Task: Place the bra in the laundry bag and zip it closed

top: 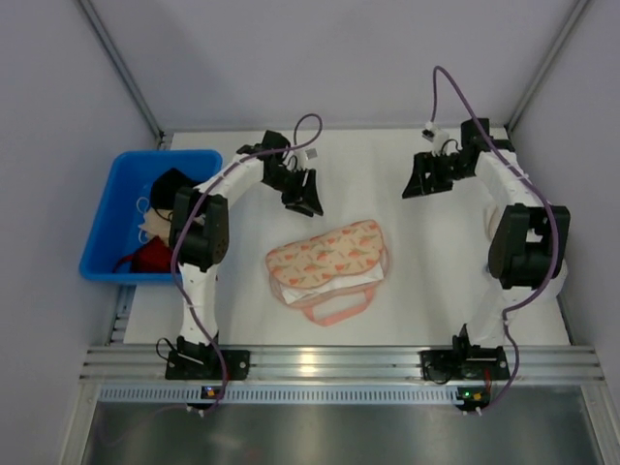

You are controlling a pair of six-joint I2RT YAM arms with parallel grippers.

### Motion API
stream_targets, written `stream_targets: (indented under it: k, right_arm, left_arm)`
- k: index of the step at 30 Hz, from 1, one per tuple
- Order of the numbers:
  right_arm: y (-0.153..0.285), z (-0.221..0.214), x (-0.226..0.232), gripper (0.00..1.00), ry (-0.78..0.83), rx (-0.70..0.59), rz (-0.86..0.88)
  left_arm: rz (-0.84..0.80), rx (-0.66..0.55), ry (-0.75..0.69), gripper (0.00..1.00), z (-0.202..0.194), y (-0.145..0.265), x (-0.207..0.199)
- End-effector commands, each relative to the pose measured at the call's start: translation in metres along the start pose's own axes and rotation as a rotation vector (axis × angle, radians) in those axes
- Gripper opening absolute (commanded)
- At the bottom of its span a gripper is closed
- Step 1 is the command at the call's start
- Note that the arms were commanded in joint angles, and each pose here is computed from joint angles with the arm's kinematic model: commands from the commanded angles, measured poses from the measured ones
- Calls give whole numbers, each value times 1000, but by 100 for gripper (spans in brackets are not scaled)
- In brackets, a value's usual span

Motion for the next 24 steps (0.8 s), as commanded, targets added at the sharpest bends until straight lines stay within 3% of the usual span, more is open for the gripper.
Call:
stream_targets:
  k: [1, 5, 8, 11, 17, 24]
  right_arm:
    - [-28, 10, 41, 69, 166, 49, 101]
    - [-66, 25, 62, 66, 314, 98, 124]
    - [-102, 18, 74, 65, 408, 141, 131]
    - [-130, 0, 91, 65, 453, 214, 188]
    - [-160, -38, 121, 63, 574, 334, 271]
    - [-176, -64, 123, 40, 604, 427, 277]
  left_arm:
    - [-13, -156, -146, 51, 28, 58, -26]
    - [39, -216, -208, 53, 13, 98, -32]
    - [177, -231, -301, 54, -4, 119, -32]
    - [280, -243, -348, 57, -19, 136, -32]
    - [330, -260, -340, 61, -47, 150, -39]
    - [331, -268, -306, 61, -56, 152, -42]
Point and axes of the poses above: each gripper's point midway between its finger pads, its own y axis back along the fingers, its own x axis along the line the jaws close on, z = x × y, the point moved 2 cm from there along y, back along the fingers, and after that the axes turned 9 degrees about -y, right-handed, at the moved point
